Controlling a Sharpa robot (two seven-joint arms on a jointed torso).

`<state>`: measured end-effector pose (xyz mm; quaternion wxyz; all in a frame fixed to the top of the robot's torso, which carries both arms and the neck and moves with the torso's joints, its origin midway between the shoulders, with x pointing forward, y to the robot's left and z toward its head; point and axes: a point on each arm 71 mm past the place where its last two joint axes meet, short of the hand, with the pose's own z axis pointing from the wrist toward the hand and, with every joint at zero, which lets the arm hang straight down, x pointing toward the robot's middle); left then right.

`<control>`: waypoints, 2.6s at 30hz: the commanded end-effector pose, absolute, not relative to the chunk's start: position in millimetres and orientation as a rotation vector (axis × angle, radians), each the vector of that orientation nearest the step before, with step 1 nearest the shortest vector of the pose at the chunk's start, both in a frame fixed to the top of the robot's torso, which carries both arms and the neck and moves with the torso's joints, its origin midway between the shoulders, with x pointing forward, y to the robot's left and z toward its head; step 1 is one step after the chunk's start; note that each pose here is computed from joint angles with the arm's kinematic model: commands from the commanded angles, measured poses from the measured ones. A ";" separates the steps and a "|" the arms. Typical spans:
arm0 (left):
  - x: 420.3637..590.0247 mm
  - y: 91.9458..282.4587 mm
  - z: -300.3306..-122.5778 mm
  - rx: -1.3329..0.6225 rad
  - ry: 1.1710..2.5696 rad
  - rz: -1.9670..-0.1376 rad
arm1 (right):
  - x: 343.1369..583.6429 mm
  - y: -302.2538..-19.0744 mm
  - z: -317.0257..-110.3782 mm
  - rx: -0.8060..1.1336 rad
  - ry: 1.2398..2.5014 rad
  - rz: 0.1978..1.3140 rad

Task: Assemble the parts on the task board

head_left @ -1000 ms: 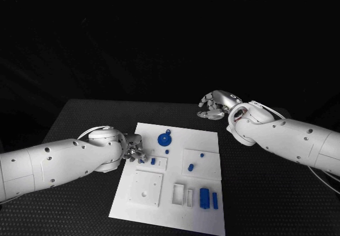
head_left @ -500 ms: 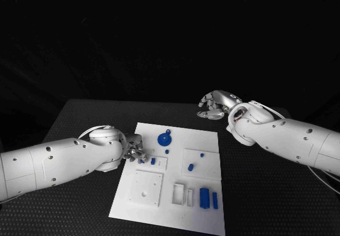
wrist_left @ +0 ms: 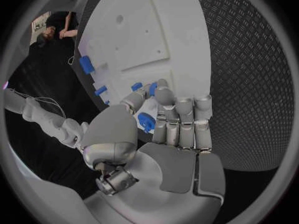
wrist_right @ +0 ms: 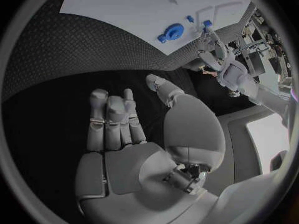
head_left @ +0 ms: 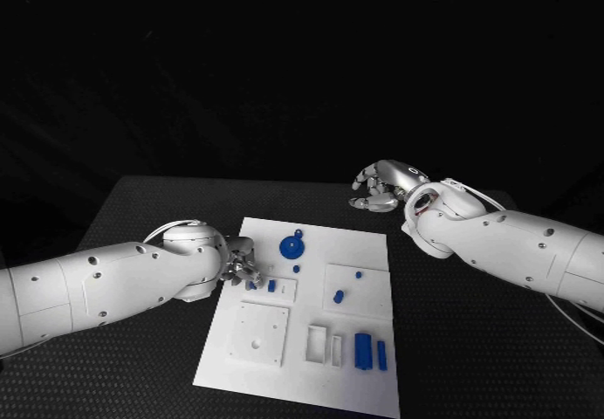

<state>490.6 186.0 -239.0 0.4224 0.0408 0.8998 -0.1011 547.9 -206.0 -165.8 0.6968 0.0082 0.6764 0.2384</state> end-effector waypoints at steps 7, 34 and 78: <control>490.1 184.2 -245.3 0.117 2.261 -0.229 | 547.7 -204.5 -166.2 0.006 1.515 0.537; 493.4 177.6 -247.9 0.145 2.291 -0.222 | 547.6 -204.4 -166.6 0.005 1.520 0.536; 501.1 185.1 -236.7 0.099 2.389 -0.276 | 548.2 -202.4 -168.8 0.004 1.526 0.537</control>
